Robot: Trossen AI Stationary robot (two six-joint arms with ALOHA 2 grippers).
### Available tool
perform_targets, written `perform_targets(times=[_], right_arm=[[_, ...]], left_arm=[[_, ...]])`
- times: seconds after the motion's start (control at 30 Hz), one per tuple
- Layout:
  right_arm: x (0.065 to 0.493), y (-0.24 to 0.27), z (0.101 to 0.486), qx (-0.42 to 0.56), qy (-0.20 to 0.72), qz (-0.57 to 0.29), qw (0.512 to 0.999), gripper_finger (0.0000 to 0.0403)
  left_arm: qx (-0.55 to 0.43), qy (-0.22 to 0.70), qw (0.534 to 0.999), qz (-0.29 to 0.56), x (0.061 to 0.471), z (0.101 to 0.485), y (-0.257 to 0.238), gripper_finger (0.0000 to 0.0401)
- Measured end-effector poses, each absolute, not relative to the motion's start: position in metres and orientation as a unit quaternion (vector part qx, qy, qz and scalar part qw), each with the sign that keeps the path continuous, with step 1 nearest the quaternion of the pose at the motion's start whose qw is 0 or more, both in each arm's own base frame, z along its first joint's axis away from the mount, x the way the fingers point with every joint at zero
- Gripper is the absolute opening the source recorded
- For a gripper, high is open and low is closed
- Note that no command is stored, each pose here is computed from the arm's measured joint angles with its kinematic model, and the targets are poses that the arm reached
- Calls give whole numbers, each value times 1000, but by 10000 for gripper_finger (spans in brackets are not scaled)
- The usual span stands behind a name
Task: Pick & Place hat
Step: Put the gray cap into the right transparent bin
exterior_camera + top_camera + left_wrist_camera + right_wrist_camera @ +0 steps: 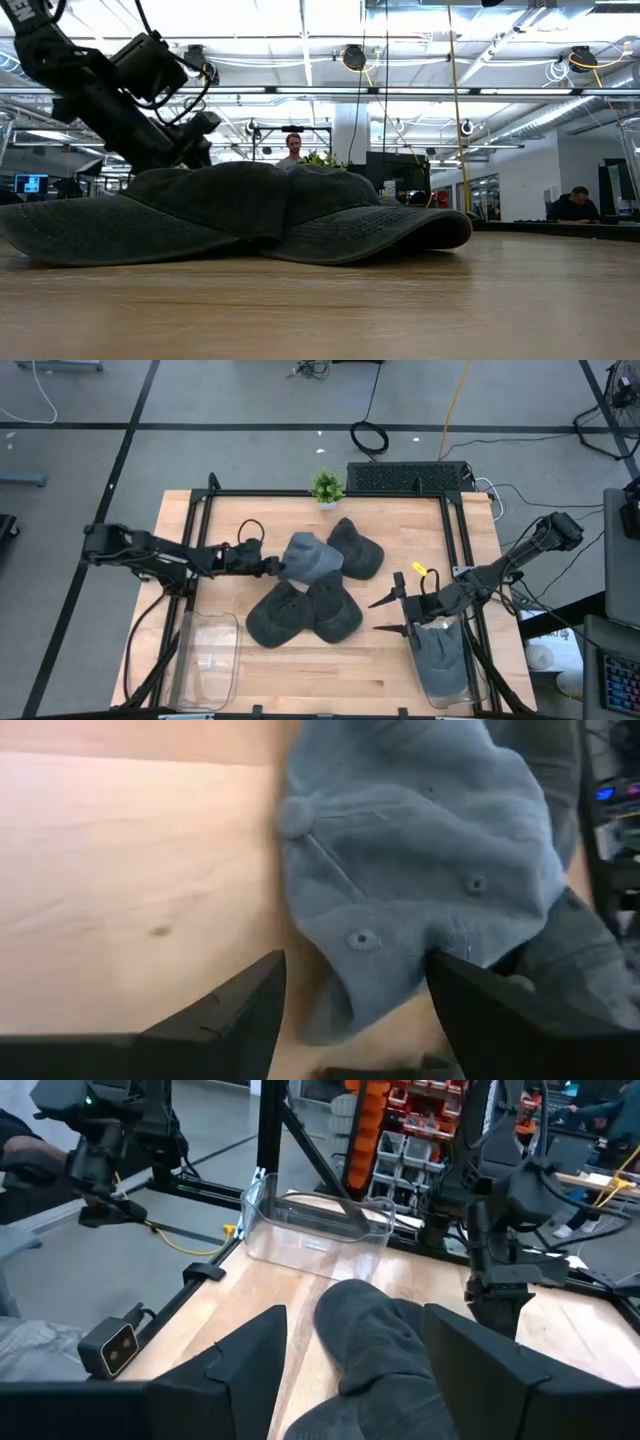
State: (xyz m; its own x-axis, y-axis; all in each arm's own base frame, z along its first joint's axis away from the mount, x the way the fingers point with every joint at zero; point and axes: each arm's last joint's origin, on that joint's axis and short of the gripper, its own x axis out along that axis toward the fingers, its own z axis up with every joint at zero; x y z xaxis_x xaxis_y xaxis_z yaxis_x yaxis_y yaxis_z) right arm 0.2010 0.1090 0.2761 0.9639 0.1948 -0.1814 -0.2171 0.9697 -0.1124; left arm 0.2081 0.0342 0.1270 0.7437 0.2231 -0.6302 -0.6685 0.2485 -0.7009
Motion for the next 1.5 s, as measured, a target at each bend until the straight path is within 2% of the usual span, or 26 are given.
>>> perform_targets(times=[0.23, 0.47, 0.57, 0.77, 1.0, 1.2, 1.33, 1.5], right_arm=[[201, 109, 276, -73, 85, 104, 988, 222], [201, 109, 276, -74, 86, 104, 988, 222], [201, 109, 276, -74, 86, 104, 988, 222], [201, 109, 276, -73, 86, 104, 988, 220], [201, 109, 276, -75, 83, 104, 988, 220], [201, 109, 276, -77, 83, 104, 988, 220], [201, 109, 277, -77, 82, 105, 988, 219], [201, 109, 277, -78, 82, 104, 988, 219]], left_arm=[[-555, 161, 787, 216, 225, 130, 37, 253], [-547, 117, 823, 95, 234, 148, 36, 253], [-563, 105, 812, 111, 234, 148, 37, 253], [-558, 132, 789, 220, 226, 133, 44, 253], [-550, 122, 798, 215, 225, 135, 55, 253], [-549, 159, 781, 252, 222, 118, 62, 253], [-562, 184, 774, 227, 234, 106, 66, 253], [-565, 152, 796, 157, 258, 106, 70, 253]])
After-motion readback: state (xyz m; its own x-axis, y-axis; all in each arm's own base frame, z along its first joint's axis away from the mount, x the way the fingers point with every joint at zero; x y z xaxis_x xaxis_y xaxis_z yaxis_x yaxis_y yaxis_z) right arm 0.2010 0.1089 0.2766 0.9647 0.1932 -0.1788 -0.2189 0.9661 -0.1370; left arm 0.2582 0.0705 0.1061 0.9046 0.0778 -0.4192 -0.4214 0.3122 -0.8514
